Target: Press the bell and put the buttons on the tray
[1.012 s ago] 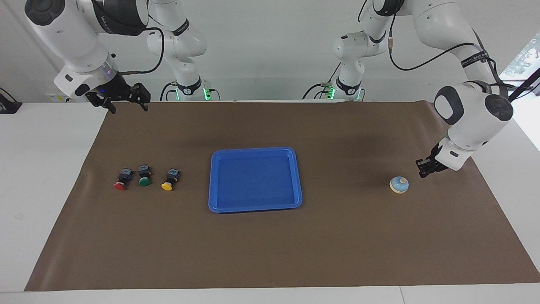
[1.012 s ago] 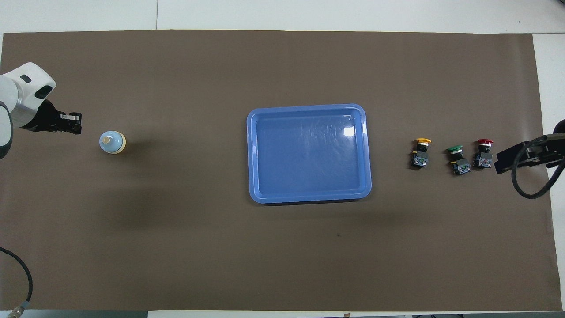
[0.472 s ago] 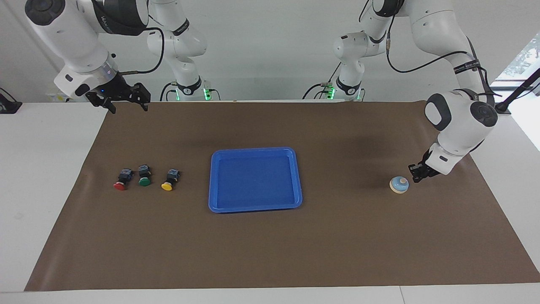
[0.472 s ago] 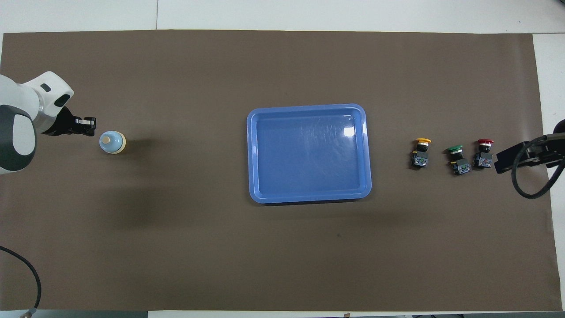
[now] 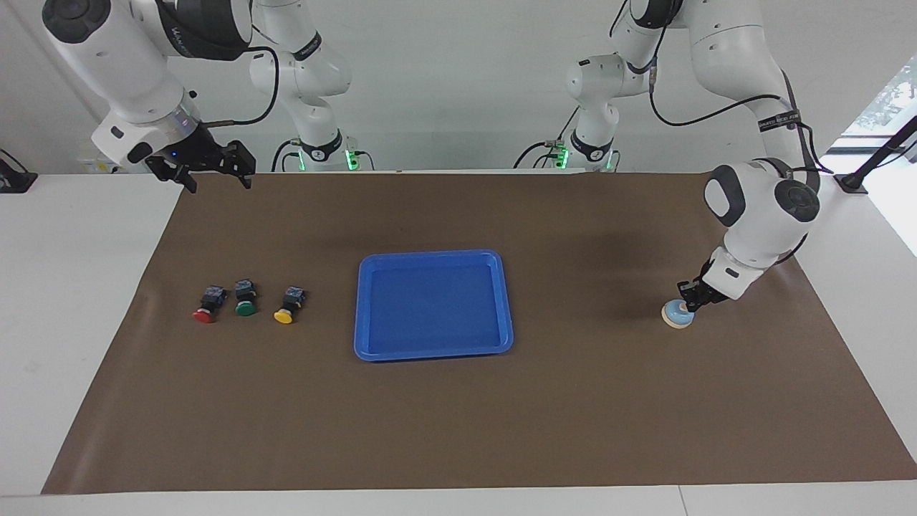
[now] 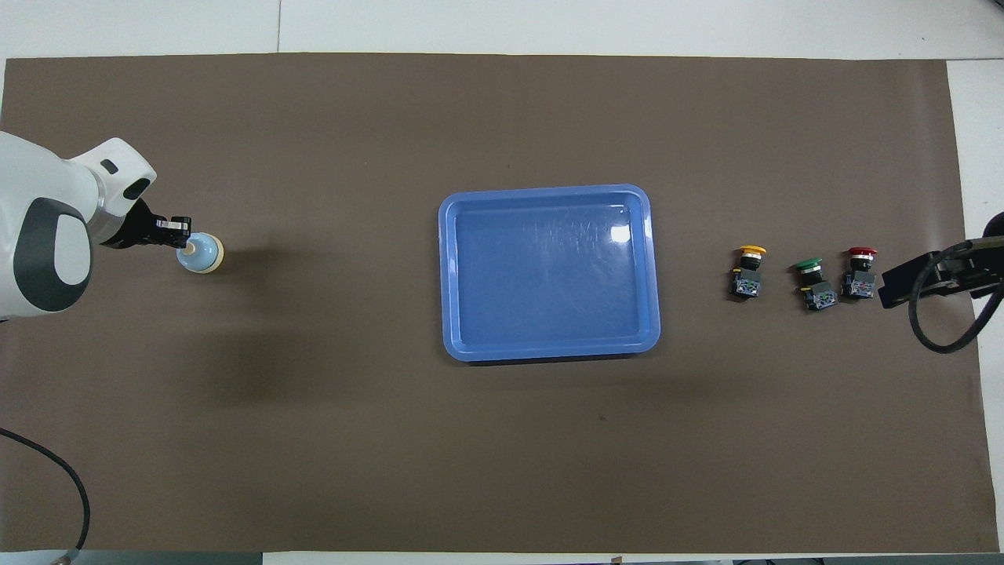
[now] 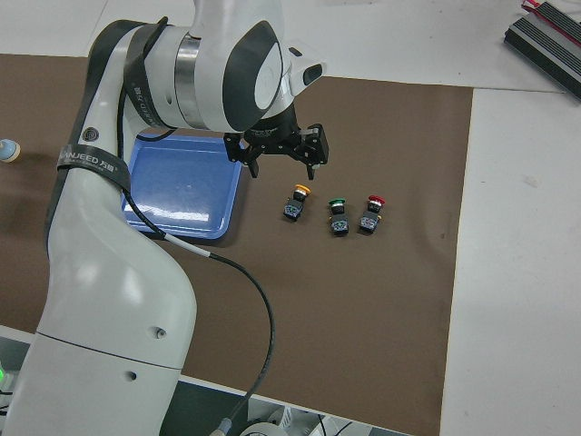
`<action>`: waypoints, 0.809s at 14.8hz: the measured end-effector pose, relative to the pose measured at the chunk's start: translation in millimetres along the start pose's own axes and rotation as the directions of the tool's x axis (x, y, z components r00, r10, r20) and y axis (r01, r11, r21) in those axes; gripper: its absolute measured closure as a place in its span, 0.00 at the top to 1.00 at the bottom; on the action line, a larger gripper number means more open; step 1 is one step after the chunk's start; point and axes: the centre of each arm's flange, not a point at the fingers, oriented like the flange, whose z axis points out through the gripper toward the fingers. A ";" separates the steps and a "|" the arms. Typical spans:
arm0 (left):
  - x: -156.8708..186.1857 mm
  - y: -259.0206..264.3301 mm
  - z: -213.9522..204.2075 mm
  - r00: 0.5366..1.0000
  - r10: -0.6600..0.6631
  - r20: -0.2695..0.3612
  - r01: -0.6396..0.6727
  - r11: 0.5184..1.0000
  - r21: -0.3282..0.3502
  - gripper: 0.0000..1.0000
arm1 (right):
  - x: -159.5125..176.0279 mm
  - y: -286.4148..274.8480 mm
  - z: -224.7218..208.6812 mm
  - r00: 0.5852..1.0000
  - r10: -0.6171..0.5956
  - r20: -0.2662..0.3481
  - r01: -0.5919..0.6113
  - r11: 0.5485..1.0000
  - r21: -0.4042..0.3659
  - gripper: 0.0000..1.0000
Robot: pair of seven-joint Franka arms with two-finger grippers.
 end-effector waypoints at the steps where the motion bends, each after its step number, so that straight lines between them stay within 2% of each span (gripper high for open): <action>1: -3.1 2.5 6.5 1.000 0.000 0.006 0.000 1.000 -0.001 0.01 | 0.0 0.0 0.0 1.000 0.000 0.000 0.000 1.000 0.000 1.00; 6: -4.4 3.0 6.5 1.000 -0.012 -0.005 0.012 1.000 0.001 0.01 | 0.3 -0.3 0.1 1.000 -0.001 -0.002 0.001 1.000 0.000 1.00; 8: -4.6 2.9 6.0 1.000 -0.014 -0.002 0.014 1.000 0.000 0.01 | 5.5 -1.0 1.5 0.999 -0.003 -0.036 0.003 1.000 -0.005 1.00; 10: -4.8 0.8 0.5 0.999 -0.018 0.027 0.018 1.000 -0.001 0.01 | 12.7 1.3 11.2 0.998 -0.002 -0.068 0.001 1.000 -0.009 1.00; 12: -1.7 -3.0 -26.5 0.997 -0.024 0.073 0.025 1.000 -0.003 0.01 | 19.5 11.5 26.6 0.995 0.007 -0.096 -0.008 1.000 -0.010 1.00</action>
